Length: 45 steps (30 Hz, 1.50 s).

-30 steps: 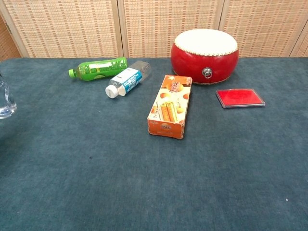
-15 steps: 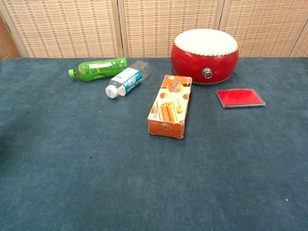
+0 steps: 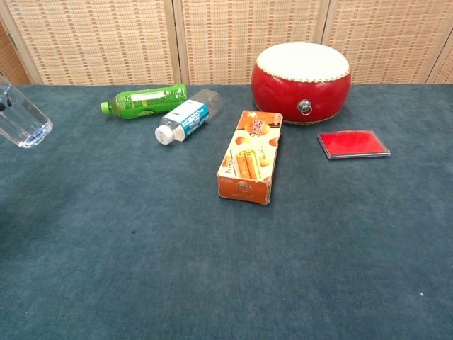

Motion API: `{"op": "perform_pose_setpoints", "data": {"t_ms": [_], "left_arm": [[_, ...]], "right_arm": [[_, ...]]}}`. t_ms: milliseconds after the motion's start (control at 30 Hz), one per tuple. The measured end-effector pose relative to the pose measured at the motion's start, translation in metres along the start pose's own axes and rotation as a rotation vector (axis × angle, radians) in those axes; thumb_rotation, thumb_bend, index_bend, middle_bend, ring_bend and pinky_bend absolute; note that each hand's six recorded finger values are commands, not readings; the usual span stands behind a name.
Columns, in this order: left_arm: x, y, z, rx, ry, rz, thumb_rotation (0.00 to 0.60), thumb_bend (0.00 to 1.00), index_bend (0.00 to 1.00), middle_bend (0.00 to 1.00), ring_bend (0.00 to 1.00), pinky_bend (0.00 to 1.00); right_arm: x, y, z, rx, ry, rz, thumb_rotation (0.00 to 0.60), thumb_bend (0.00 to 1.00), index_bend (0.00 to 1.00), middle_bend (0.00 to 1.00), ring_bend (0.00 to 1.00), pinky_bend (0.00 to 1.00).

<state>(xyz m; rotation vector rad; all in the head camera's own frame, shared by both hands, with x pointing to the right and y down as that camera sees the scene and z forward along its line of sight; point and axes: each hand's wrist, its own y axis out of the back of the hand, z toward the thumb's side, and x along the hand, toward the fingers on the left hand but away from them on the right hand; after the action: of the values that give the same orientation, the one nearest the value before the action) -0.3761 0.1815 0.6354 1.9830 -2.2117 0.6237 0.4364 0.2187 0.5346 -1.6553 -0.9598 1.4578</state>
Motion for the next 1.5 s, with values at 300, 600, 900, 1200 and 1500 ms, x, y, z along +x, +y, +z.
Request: {"op": "perform_pose_setpoints", "data": {"t_ms": [300, 600, 900, 1200, 1500], "left_arm": [[0.003, 0.016, -0.01, 0.676, -0.094, 0.068, 0.6, 0.7, 0.73, 0.74, 0.55, 0.49], [0.007, 0.036, -0.022, 1.073, -0.141, 0.116, 0.6, 0.7, 0.74, 0.75, 0.55, 0.49], [-0.005, -0.008, -0.013, 0.288, -0.001, 0.007, 0.6, 0.7, 0.74, 0.75, 0.55, 0.47], [-0.011, -0.022, -0.007, 0.066, 0.064, -0.023, 0.6, 0.7, 0.74, 0.75, 0.56, 0.43], [0.001, 0.025, -0.039, 0.734, 0.003, 0.088, 0.6, 0.7, 0.74, 0.75, 0.56, 0.4]], "right_arm": [[0.0, 0.0, 0.0, 0.004, -0.005, 0.002, 0.6, 0.13, 0.0, 0.0, 0.0, 0.2], [0.002, 0.001, -0.001, -0.003, -0.002, -0.005, 0.6, 0.13, 0.0, 0.0, 0.0, 0.2], [0.002, 0.0, -0.001, -0.001, -0.002, 0.006, 0.6, 0.13, 0.0, 0.0, 0.0, 0.2], [0.002, -0.002, 0.0, 0.001, 0.0, 0.017, 0.6, 0.13, 0.0, 0.0, 0.0, 0.2], [0.001, -0.005, 0.0, 0.009, -0.001, 0.033, 0.6, 0.13, 0.0, 0.0, 0.0, 0.2]]}}
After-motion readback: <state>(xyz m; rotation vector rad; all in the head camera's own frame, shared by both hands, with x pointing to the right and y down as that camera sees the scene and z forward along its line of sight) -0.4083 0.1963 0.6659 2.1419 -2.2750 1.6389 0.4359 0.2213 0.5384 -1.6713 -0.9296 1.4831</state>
